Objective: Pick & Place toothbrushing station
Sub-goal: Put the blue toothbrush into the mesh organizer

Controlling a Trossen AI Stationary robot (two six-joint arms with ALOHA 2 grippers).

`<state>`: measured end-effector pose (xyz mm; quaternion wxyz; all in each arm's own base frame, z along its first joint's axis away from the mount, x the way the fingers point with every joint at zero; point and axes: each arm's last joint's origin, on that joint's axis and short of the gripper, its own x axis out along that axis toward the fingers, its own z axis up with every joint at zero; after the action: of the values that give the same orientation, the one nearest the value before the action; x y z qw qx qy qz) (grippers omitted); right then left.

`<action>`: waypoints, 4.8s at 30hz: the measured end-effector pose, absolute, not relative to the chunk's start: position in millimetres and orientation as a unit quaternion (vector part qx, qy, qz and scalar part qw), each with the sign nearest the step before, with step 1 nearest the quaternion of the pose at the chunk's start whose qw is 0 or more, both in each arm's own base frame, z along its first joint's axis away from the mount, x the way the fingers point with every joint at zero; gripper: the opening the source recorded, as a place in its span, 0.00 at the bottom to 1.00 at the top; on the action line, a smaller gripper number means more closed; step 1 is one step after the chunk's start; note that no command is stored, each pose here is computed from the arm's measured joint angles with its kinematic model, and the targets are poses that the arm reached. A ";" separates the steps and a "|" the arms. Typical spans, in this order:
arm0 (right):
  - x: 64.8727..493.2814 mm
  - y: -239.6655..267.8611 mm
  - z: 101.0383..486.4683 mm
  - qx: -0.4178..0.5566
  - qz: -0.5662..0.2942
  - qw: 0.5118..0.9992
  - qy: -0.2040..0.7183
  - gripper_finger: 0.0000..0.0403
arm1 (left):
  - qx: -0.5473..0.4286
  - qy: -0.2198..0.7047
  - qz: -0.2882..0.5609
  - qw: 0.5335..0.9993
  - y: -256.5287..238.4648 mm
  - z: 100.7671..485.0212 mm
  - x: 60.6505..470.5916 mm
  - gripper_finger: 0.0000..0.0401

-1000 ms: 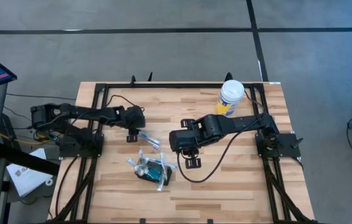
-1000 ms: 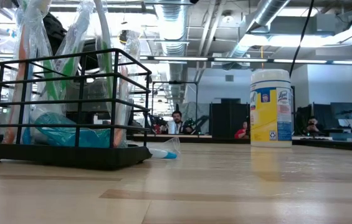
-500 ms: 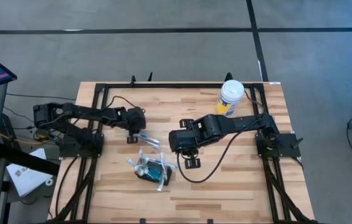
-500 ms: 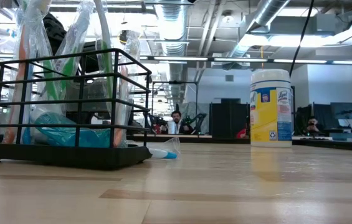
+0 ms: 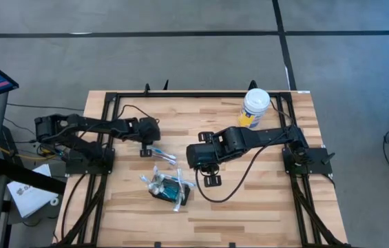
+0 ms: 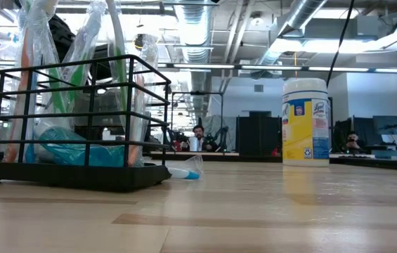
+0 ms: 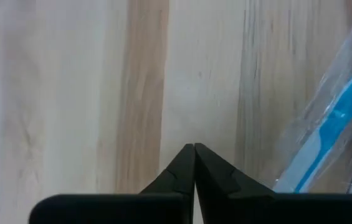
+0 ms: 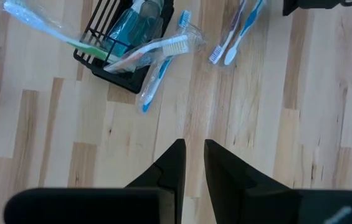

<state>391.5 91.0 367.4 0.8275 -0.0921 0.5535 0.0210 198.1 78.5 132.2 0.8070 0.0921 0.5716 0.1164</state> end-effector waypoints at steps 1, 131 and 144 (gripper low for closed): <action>391.5 91.0 367.4 -0.093 0.022 0.827 0.553 0.12 | 0.093 0.567 0.117 0.810 78.0 134.4 197.9 0.00; 460.6 48.5 367.8 -0.084 0.021 0.965 0.249 0.09 | 0.077 -0.030 0.031 0.996 8.7 301.8 141.1 0.02; 416.8 40.2 361.4 -0.050 0.017 0.993 0.103 0.04 | 0.080 -0.034 0.031 0.996 8.7 302.5 141.1 0.02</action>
<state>416.8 40.2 361.4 0.9933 -0.0496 0.1026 0.0169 141.1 8.7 302.5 0.9958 0.0798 -0.0339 0.0306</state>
